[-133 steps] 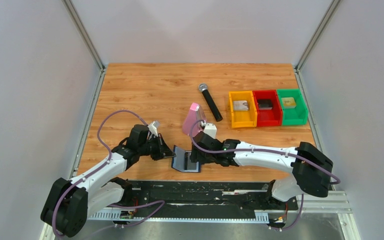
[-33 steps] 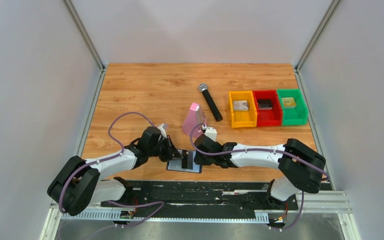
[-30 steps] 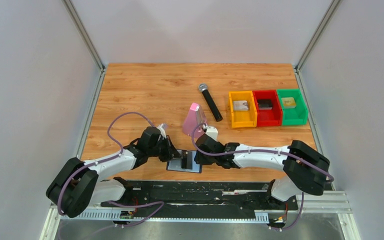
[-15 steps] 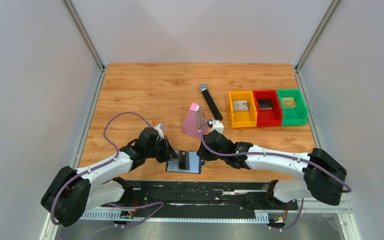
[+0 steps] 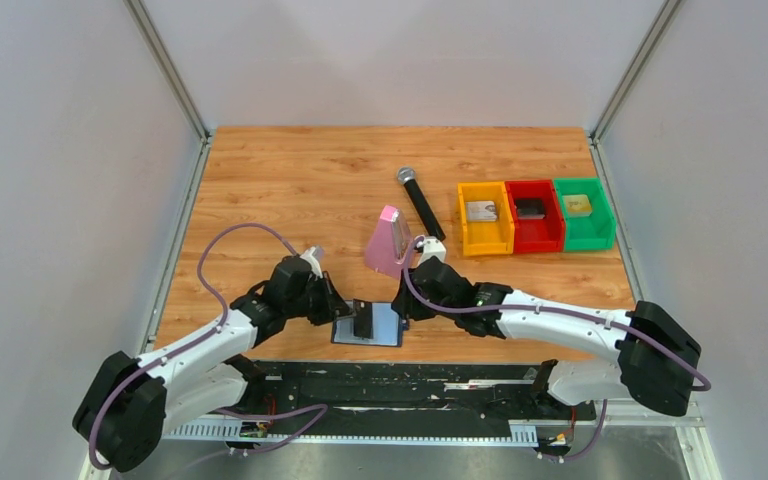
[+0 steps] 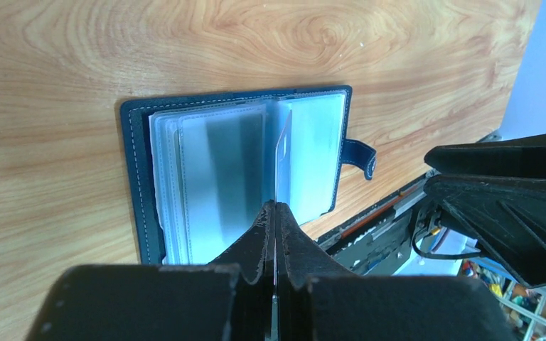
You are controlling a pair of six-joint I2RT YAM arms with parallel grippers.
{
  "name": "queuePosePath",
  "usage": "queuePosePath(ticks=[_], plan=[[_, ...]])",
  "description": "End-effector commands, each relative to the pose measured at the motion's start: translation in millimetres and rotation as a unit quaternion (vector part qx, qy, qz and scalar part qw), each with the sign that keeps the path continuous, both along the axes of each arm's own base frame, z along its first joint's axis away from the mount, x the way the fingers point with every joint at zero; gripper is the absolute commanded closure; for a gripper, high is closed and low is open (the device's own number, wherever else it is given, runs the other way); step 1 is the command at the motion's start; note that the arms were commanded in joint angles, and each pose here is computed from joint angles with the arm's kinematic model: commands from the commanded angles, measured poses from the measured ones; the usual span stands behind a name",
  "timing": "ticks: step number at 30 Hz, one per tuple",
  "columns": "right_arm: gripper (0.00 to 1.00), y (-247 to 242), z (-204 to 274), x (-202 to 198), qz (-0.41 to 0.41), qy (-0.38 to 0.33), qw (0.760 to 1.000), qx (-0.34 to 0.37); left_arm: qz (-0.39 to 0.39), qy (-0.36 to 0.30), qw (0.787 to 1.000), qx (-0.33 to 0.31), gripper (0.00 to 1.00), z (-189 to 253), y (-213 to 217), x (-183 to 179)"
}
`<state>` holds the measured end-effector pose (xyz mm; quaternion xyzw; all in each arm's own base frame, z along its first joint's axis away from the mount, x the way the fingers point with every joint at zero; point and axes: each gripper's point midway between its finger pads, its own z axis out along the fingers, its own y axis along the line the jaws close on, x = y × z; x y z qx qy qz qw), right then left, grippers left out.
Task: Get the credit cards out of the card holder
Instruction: Remove the credit card from the card holder.
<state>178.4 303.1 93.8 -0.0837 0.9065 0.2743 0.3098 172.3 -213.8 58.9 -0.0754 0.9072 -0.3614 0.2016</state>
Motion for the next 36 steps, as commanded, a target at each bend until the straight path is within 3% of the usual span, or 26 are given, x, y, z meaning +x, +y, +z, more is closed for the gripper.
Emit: queuePosePath(ticks=[1, 16, 20, 24, 36], plan=[[0.66, 21, 34, 4, 0.032, -0.028, 0.998, 0.046, 0.018, -0.040, 0.999, -0.007, 1.00, 25, 2, 12], [0.41, 40, 29, 4, 0.026, 0.015, 0.997, 0.077, 0.010, -0.061, 0.996, -0.064, 1.00, 61, -9, 10], [0.50, 40, 20, 7, 0.008, 0.035, 0.996, 0.076, 0.015, -0.049, 0.999, 0.004, 0.99, 37, 5, 14], [0.54, 52, 17, 8, 0.011, 0.052, 0.995, 0.084, 0.026, -0.025, 0.998, 0.047, 0.91, 17, 14, 17], [0.59, 74, -12, 10, -0.014, 0.113, 0.989, 0.096, 0.046, 0.002, 0.997, 0.059, 0.83, -6, 27, 21]])
